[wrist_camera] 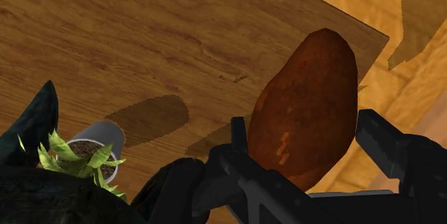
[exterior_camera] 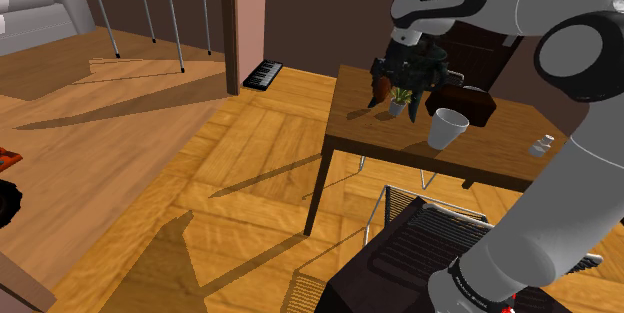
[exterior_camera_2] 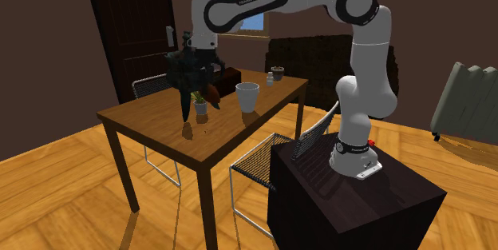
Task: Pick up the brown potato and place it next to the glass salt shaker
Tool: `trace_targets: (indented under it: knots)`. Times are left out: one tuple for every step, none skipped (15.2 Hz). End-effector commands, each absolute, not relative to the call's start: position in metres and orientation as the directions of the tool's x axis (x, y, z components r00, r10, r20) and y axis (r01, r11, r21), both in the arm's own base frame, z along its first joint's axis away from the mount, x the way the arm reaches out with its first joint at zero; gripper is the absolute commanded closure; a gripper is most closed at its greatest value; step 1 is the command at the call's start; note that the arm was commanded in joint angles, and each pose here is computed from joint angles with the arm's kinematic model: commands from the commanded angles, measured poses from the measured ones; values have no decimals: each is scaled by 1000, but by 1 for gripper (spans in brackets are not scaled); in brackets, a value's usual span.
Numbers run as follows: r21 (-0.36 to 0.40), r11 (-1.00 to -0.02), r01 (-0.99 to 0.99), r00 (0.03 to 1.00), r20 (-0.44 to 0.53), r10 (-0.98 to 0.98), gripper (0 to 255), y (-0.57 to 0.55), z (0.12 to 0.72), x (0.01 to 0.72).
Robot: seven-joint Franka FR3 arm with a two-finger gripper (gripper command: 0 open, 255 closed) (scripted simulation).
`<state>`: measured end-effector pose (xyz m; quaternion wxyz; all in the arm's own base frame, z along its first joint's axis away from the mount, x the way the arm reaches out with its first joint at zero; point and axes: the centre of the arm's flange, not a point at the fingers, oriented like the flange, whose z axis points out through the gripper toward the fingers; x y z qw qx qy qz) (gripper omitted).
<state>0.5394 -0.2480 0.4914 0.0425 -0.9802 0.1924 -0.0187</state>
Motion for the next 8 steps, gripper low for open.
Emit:
trace_targets:
  knots:
    - [-91,-922,-376,925,20,-379,255,-268,494,522]
    - [-91,-922,-376,925,20,-379,255,-278,494,513]
    - [-91,-922,-376,925,20,-379,255,-288,494,504]
    - [-91,-922,-376,925,20,-379,255,-297,494,495]
    - [-91,-922,-376,925,20,-379,255,-307,494,486]
    - [-91,-922,-376,925,20,-379,255,-316,494,477]
    - [-91,-922,-376,925,20,-379,255,-326,494,468]
    - [-91,-922,-376,925,20,-379,255,-336,494,459]
